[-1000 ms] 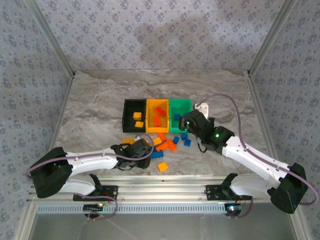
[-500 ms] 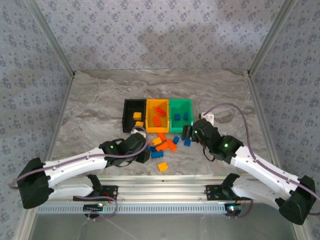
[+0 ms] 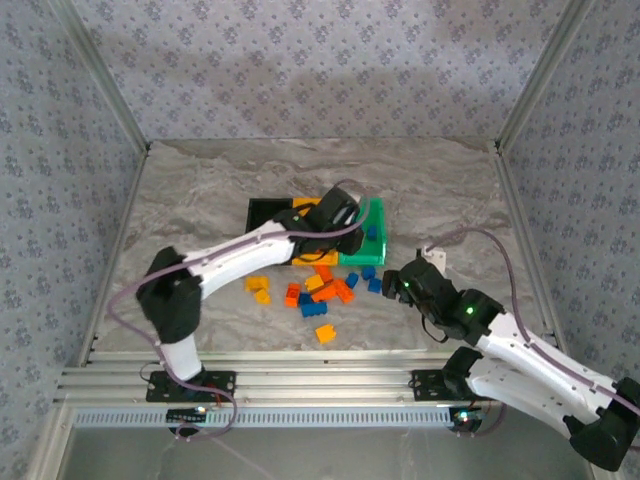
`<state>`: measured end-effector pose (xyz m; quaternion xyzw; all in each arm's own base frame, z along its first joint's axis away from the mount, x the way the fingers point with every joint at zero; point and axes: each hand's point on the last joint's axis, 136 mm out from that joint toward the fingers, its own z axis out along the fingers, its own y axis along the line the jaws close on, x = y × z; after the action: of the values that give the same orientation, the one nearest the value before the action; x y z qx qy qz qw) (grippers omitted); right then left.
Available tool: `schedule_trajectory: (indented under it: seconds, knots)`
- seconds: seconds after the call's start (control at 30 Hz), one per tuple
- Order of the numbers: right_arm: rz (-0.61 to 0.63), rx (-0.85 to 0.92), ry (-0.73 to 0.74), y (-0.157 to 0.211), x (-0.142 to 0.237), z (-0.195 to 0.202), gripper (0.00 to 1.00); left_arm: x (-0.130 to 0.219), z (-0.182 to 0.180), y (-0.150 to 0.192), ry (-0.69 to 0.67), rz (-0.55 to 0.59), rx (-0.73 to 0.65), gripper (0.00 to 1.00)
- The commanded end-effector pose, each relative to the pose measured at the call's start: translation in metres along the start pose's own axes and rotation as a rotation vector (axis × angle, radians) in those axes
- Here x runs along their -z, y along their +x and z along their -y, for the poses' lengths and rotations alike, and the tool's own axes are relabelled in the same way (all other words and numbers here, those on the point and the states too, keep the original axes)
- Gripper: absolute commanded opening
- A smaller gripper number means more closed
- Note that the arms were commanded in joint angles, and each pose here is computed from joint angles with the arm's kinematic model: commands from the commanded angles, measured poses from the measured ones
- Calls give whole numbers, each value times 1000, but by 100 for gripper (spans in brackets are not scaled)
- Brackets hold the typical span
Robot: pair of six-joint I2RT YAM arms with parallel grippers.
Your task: Sort the legos into containers by color
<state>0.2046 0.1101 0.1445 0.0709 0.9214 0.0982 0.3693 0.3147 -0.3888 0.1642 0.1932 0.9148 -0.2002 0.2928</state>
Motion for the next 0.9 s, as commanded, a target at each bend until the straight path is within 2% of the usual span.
schedule_trajectory:
  seconds: [0.0, 0.07, 0.23, 0.37, 0.5, 0.6, 0.7, 0.83, 0.87]
  knots:
    - [-27, -25, 33, 11, 3, 13, 94, -17, 2, -13, 5, -37, -37, 25]
    - [-28, -27, 31, 13, 4, 15, 94, -30, 0, -18, 4, -53, -19, 29]
    - [-61, -13, 15, 19, 3, 12, 94, -39, 8, -36, 28, -37, 7, 61]
    - [-80, 25, -13, 21, -1, 3, 95, -22, 20, -57, 67, 11, 20, 67]
    - [-160, 76, -105, 35, -9, -22, 94, 20, 25, -72, 110, 97, 44, 69]
    - [-209, 121, -201, 52, -14, -55, 91, 64, 16, -72, 119, 190, 73, 76]
    - [-256, 192, -275, 74, -16, -89, 90, 105, -7, -57, 78, 270, 99, 83]
    - [-327, 336, -309, 109, -18, -127, 90, 153, -51, -26, -30, 355, 148, 99]
    - [-342, 375, -303, 119, -19, -134, 90, 163, -63, -17, -58, 368, 166, 100]
